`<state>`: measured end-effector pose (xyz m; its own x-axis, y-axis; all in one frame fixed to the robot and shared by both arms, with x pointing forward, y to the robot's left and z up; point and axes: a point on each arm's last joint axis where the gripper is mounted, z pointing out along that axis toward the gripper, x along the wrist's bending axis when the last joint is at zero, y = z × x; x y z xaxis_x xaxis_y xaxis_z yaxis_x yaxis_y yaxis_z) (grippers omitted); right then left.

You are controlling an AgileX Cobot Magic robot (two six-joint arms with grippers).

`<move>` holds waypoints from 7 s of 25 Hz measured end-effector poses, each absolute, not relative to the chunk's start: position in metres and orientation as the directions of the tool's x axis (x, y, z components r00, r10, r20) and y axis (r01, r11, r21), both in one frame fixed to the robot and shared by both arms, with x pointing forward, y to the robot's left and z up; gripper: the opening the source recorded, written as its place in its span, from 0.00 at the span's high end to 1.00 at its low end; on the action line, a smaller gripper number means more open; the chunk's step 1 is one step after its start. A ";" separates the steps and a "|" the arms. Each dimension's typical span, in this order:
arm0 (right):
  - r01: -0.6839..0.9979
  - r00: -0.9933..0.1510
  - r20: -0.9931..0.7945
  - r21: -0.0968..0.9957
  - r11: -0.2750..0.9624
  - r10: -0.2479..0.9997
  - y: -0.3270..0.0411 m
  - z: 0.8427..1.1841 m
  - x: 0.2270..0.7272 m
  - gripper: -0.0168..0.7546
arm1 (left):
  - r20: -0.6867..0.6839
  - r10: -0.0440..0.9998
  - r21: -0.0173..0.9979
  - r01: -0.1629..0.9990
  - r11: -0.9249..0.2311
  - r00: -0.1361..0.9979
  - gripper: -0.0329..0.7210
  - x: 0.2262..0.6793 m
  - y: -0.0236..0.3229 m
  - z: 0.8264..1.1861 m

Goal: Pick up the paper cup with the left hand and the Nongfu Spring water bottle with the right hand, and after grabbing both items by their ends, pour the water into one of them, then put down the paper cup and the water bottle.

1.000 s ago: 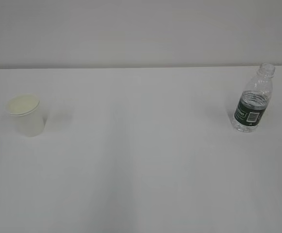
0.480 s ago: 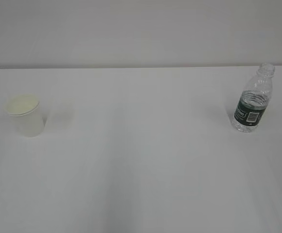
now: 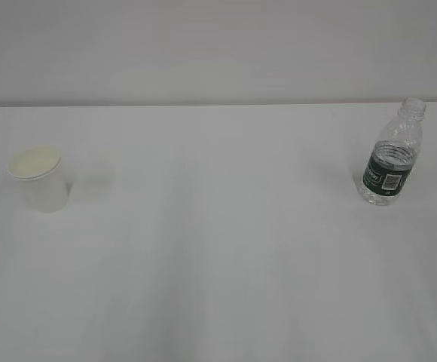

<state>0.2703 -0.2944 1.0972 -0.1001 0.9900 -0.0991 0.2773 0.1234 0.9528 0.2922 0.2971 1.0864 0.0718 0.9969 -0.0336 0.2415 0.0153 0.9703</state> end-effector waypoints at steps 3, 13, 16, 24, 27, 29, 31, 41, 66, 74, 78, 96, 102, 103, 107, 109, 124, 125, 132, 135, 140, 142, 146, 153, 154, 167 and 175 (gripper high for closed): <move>0.276 -0.100 -0.099 0.953 0.123 0.990 -0.294 1.090 0.275 0.26 | -0.034 0.997 0.981 0.194 0.019 0.073 0.24 0.297 0.297 1.084; 0.235 -0.089 -0.099 0.965 0.117 0.991 -0.294 1.073 0.287 0.26 | -0.042 0.996 0.969 0.245 0.022 0.074 0.24 0.327 0.294 1.075; 0.216 -0.086 -0.105 0.969 0.121 0.991 -0.294 1.069 0.291 0.26 | -0.057 0.996 0.959 0.282 0.034 0.074 0.24 0.339 0.292 1.071; 0.208 -0.081 -0.106 0.971 0.121 0.991 -0.294 1.065 0.302 0.26 | -0.056 0.996 0.969 0.246 0.036 0.073 0.24 0.359 0.291 1.072; 0.208 -0.079 -0.106 0.971 0.120 0.991 -0.294 1.066 0.309 0.26 | -0.045 0.996 0.981 0.194 0.030 0.075 0.24 0.364 0.291 1.076; 0.223 -0.080 -0.105 0.967 0.120 0.991 -0.294 1.065 0.315 0.26 | -0.034 0.997 0.982 0.188 0.019 0.075 0.24 0.370 0.291 1.075; 0.233 -0.080 -0.104 0.965 0.120 0.991 -0.294 1.064 0.320 0.26 | -0.034 0.997 0.979 0.205 0.018 0.075 0.24 0.378 0.290 1.072; 0.222 -0.071 -0.097 0.969 0.110 0.993 -0.294 1.059 0.343 0.26 | -0.052 0.996 0.969 0.244 0.034 0.068 0.24 0.409 0.288 1.057; 0.302 -0.037 -0.063 0.951 0.071 0.997 -0.294 1.002 0.421 0.26 | -0.067 0.996 0.971 0.231 0.054 0.050 0.26 0.442 0.286 1.016; 0.326 -0.050 -0.043 0.944 0.057 0.998 -0.292 0.975 0.433 0.26 | -0.069 0.997 0.960 0.275 0.055 0.042 0.26 0.453 0.286 0.999; 0.326 -0.068 -0.033 0.944 0.054 0.997 -0.290 0.960 0.433 0.26 | -0.067 0.997 0.949 0.310 0.052 0.039 0.26 0.457 0.285 0.991; 0.371 -0.130 -0.008 0.927 0.056 0.991 -0.284 0.923 0.433 0.26 | -0.161 0.986 0.944 0.296 0.145 0.032 0.26 0.412 0.287 0.929; 0.346 -0.151 0.032 0.938 0.023 0.988 -0.281 0.913 0.417 0.26 | -0.154 0.983 0.951 0.286 0.121 0.096 0.26 0.406 0.282 0.918; 0.326 -0.153 0.036 0.945 0.017 0.988 -0.281 0.913 0.413 0.26 | -0.152 0.982 0.949 0.294 0.114 0.110 0.26 0.406 0.281 0.917; 0.317 -0.137 0.049 0.948 -0.003 0.989 -0.283 0.908 0.404 0.26 | -0.146 0.974 0.944 0.320 0.085 0.174 0.26 0.407 0.275 0.909; 0.338 -0.140 0.052 0.941 -0.002 0.989 -0.282 0.903 0.404 0.26 | -0.145 0.969 0.942 0.328 0.074 0.198 0.26 0.407 0.273 0.908; 0.353 -0.160 0.051 0.936 0.009 0.986 -0.280 0.900 0.404 0.26 | -0.140 0.979 0.944 0.319 0.086 0.150 0.26 0.408 0.278 0.908; 0.353 -0.158 0.051 0.936 0.008 0.986 -0.281 0.900 0.404 0.26 | -0.140 0.981 0.944 0.317 0.092 0.133 0.26 0.409 0.279 0.908; 0.353 -0.156 0.051 0.936 0.008 0.986 -0.281 0.900 0.404 0.26 | -0.149 0.985 0.943 0.311 0.116 0.085 0.26 0.409 0.283 0.908; 0.353 -0.156 0.049 0.936 0.009 0.986 -0.281 0.900 0.404 0.26 | -0.172 0.982 0.935 0.326 0.136 0.083 0.26 0.409 0.282 0.906; 0.353 -0.162 0.051 0.936 0.010 0.985 -0.280 0.900 0.404 0.26 | -0.183 0.976 0.911 0.394 0.122 0.121 0.26 0.409 0.278 0.895; 0.355 -0.165 0.061 0.935 0.002 0.985 -0.280 0.900 0.404 0.26 | -0.184 0.974 0.905 0.409 0.117 0.128 0.26 0.408 0.277 0.893; 0.356 -0.170 0.068 0.934 -0.004 0.983 -0.279 0.900 0.404 0.26 | -0.187 0.974 0.903 0.413 0.118 0.130 0.26 0.408 0.277 0.892; 0.347 -0.178 0.057 0.938 0.009 0.982 -0.279 0.900 0.405 0.26 | -0.200 0.972 0.903 0.408 0.133 0.125 0.26 0.411 0.276 0.893; 0.344 -0.179 0.054 0.939 0.011 0.982 -0.279 0.901 0.406 0.26 | -0.201 0.972 0.904 0.405 0.135 0.125 0.26 0.411 0.276 0.893; 0.360 -0.184 0.022 0.932 0.047 0.983 -0.278 0.891 0.432 0.26 | -0.203 0.972 0.907 0.397 0.142 0.117 0.26 0.428 0.276 0.891; 0.354 -0.148 0.018 0.935 0.036 0.989 -0.281 0.888 0.449 0.23 | -0.205 0.975 0.907 0.392 0.156 0.085 0.23 0.429 0.278 0.891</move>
<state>0.4491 -0.2809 0.8875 -0.1484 0.9888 0.0181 0.3539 0.0360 0.9346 0.4286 0.2783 0.8907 0.0854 0.9751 -0.2048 0.3919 0.1561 0.9067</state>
